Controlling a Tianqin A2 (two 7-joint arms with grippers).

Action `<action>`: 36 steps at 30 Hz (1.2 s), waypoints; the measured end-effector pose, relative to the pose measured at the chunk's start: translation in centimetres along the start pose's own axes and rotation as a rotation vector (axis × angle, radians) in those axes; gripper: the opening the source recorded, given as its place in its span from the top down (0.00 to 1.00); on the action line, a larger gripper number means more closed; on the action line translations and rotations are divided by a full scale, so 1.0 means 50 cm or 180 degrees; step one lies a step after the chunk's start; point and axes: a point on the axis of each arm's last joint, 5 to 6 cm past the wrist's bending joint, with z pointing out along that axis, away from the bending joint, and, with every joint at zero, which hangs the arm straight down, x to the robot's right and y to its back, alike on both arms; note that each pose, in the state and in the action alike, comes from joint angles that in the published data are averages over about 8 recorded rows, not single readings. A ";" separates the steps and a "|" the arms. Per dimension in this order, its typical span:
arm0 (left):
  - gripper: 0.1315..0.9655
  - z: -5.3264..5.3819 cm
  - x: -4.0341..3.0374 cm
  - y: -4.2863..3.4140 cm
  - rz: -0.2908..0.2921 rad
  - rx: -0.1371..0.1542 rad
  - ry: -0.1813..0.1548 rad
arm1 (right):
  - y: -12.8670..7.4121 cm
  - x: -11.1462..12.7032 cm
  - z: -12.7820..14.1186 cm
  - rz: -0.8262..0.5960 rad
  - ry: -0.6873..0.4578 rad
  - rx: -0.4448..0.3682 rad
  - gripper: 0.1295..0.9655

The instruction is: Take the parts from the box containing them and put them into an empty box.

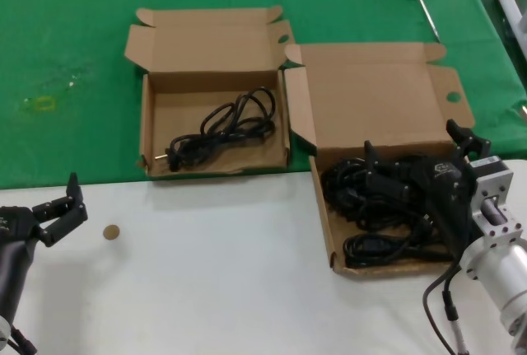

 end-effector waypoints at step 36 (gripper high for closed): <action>0.00 0.000 0.000 0.000 0.0002 0.0000 0.0000 | 0.000 0.000 0.000 0.0000 0.0000 0.0000 0.00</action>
